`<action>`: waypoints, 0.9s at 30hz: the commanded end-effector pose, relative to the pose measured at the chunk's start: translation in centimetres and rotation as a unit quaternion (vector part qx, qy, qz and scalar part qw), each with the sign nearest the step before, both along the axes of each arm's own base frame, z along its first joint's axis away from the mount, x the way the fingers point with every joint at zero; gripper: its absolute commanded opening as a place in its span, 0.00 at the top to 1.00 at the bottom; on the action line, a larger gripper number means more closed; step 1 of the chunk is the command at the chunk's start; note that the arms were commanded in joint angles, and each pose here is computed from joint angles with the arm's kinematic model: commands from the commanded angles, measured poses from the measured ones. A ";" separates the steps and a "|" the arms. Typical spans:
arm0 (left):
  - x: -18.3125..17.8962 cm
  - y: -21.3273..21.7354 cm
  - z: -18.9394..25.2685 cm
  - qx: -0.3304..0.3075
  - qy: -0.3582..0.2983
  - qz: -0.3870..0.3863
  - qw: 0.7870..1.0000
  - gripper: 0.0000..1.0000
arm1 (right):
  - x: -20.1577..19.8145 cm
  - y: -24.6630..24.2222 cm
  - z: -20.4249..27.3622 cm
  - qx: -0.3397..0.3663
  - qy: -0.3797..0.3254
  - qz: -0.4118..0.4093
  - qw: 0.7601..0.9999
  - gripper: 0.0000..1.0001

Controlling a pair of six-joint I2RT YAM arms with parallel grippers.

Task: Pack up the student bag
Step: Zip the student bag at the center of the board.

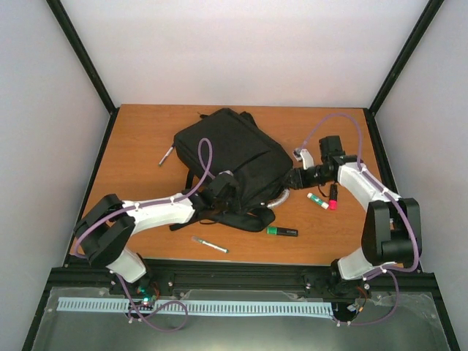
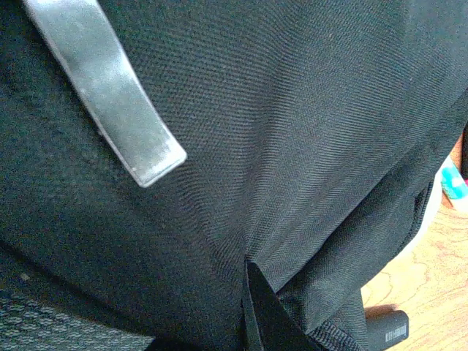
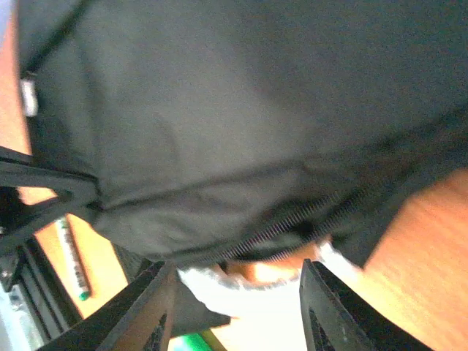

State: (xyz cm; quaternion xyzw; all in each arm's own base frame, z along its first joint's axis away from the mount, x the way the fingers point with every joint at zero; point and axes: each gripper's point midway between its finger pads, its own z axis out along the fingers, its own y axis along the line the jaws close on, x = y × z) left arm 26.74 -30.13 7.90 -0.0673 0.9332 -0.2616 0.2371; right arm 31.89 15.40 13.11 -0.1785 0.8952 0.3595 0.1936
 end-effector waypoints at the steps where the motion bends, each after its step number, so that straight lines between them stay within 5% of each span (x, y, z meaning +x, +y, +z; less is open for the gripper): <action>1: 1.6 -0.1 3.2 -0.008 -0.045 0.016 0.999 0.99 | -1.0 -2.1 -1.0 -0.067 -0.046 -0.008 0.997 0.52; 8: 2.8 -1.5 5.6 -0.041 -0.065 0.022 0.997 0.99 | -5.1 2.0 -0.4 -0.091 -0.128 0.104 0.982 0.62; 14: 4.2 -3.7 10.0 -0.086 -0.096 0.012 0.992 0.99 | -4.8 4.1 -1.8 -0.112 -0.142 0.136 0.974 0.66; 21: 4.9 -4.8 12.2 -0.113 -0.104 0.007 0.988 0.99 | -2.6 4.0 -1.7 -0.141 -0.172 0.104 0.969 0.52; 27: 4.8 -5.0 11.9 -0.115 -0.097 0.005 0.989 0.99 | -0.9 3.8 -1.2 -0.163 -0.201 0.077 0.963 0.51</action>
